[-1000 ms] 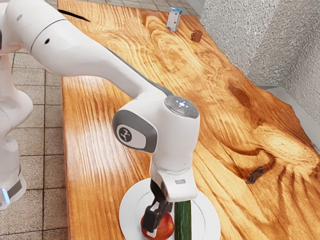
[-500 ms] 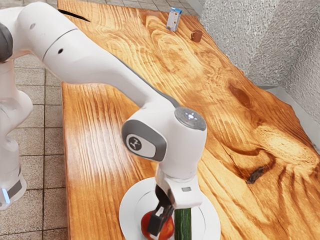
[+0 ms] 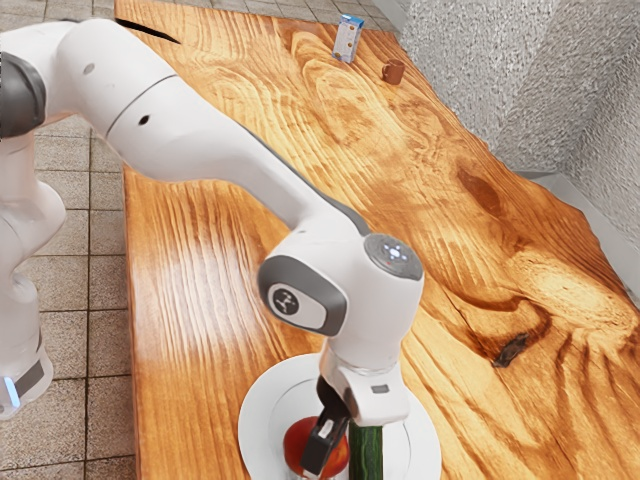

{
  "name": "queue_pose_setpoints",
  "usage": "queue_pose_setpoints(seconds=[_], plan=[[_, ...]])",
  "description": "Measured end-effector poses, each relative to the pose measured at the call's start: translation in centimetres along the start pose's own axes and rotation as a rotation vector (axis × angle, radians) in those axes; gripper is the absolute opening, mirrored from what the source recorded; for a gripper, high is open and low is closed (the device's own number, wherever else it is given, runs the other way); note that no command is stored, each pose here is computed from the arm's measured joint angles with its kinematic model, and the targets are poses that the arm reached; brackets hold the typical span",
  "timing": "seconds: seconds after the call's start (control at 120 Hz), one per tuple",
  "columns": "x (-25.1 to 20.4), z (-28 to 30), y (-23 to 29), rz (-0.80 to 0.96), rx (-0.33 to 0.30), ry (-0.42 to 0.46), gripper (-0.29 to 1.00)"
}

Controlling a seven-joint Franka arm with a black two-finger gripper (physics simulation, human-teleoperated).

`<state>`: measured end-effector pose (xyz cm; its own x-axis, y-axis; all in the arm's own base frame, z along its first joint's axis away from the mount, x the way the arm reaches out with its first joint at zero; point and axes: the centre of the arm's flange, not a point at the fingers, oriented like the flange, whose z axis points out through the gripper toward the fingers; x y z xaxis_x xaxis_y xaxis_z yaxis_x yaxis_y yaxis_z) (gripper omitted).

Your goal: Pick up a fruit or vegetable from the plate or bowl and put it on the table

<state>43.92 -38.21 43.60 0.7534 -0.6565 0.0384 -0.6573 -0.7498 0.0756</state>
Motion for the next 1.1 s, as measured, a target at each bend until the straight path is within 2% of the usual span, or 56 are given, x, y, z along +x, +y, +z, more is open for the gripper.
queue_pose_setpoints(seconds=[0.1,0.308,0.583,0.725,0.783,0.875,0.95,1.008,1.1], plan=[[0.0,0.3,-0.3,0.0,0.0,-0.004,0.61],[-0.3,-1.5,-0.4,0.006,0.018,0.026,0.28],[-0.7,-10.8,-4.0,-0.013,0.075,0.19,0.18],[0.5,-17.1,-12.5,-0.116,0.154,0.28,0.22],[0.4,-18.8,-17.1,-0.174,0.193,0.289,0.24],[-3.0,-19.4,-30.0,-0.366,0.261,0.254,0.23],[-6.7,-18.2,-39.4,-0.504,0.279,0.209,0.23],[-7.2,-17.0,-42.0,-0.522,0.277,0.185,0.23],[-7.2,-16.4,-42.7,-0.501,0.266,0.168,0.26]])
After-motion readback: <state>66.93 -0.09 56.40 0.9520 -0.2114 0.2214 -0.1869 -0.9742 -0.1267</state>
